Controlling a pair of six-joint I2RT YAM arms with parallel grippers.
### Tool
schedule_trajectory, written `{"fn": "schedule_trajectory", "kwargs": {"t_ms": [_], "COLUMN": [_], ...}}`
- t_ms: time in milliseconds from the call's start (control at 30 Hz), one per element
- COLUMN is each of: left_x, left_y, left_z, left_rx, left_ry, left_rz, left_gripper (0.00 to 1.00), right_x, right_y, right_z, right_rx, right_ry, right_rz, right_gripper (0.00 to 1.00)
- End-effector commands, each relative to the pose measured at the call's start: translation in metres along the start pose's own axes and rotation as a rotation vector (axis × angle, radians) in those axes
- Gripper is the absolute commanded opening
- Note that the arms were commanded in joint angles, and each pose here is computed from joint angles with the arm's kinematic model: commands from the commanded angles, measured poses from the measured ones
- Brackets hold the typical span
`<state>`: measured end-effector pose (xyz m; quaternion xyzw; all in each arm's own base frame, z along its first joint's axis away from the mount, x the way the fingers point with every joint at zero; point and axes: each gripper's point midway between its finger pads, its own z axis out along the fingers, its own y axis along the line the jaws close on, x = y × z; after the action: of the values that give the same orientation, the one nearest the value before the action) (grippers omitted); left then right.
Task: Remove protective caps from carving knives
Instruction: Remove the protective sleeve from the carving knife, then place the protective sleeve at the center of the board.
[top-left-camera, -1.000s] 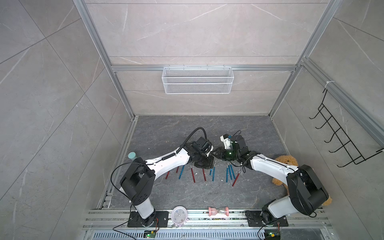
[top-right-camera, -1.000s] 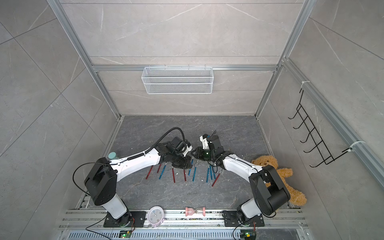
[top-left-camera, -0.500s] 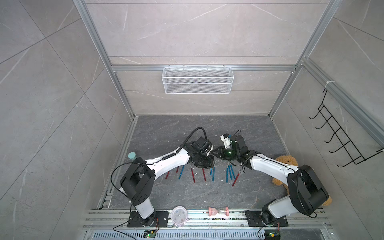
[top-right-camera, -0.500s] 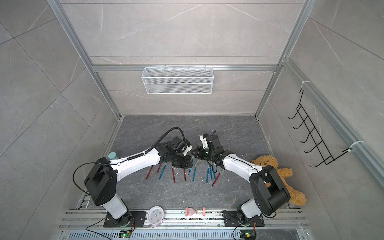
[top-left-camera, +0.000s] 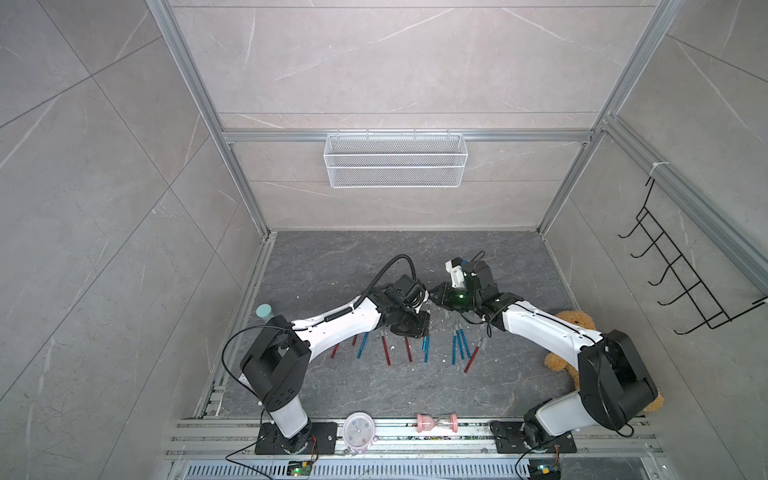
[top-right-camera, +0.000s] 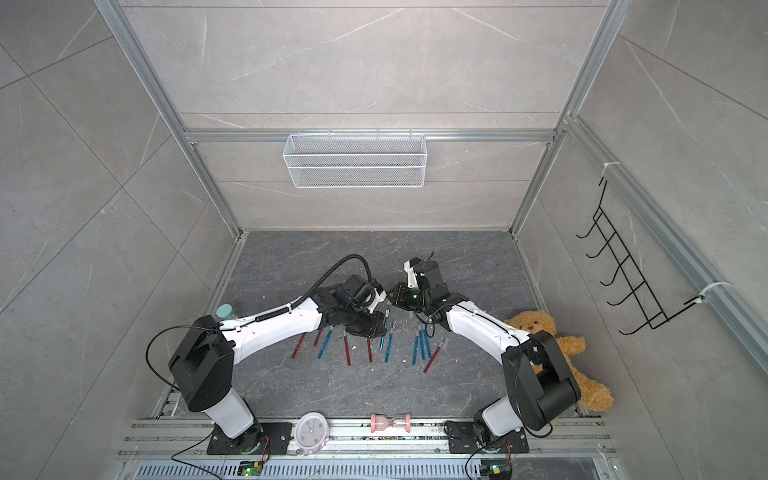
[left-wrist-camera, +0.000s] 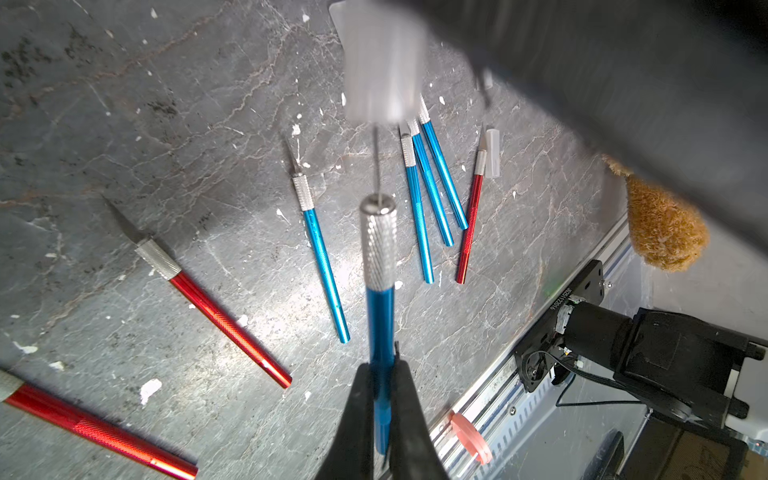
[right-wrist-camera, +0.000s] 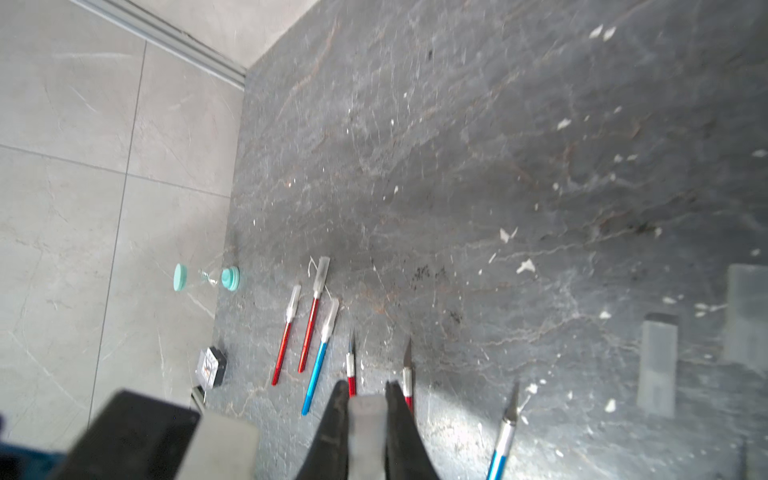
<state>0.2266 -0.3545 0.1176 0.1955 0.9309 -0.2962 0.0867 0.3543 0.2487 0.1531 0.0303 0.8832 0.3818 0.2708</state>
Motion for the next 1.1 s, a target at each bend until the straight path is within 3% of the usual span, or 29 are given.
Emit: {"fn": "schedule_trajectory", "kwargs": {"t_ms": [0,333,533,1067], "left_x": [0.009,0.013,0.011,0.011], "left_y": [-0.001,0.010,0.025,0.061], "left_z": [-0.009,-0.017,-0.026,-0.048], "left_rx": [-0.001,-0.049,-0.075,-0.095], "left_ry": [0.013,-0.008,-0.028,-0.065], "left_rz": [-0.009,-0.025,-0.050,-0.123], "left_gripper": [0.05,0.05,0.05,0.05], "right_x": [-0.013,-0.025,-0.018,0.011], "right_y": [0.005,-0.007,-0.030,-0.097], "right_z": [0.000,-0.006,-0.008,0.038], "right_rx": [0.002,0.044,0.151,0.392], "right_ry": [-0.027,-0.037,0.007,0.152], "right_rz": [-0.017,-0.021,-0.042,-0.009], "right_gripper": [0.11,0.11,0.11,0.15]}}
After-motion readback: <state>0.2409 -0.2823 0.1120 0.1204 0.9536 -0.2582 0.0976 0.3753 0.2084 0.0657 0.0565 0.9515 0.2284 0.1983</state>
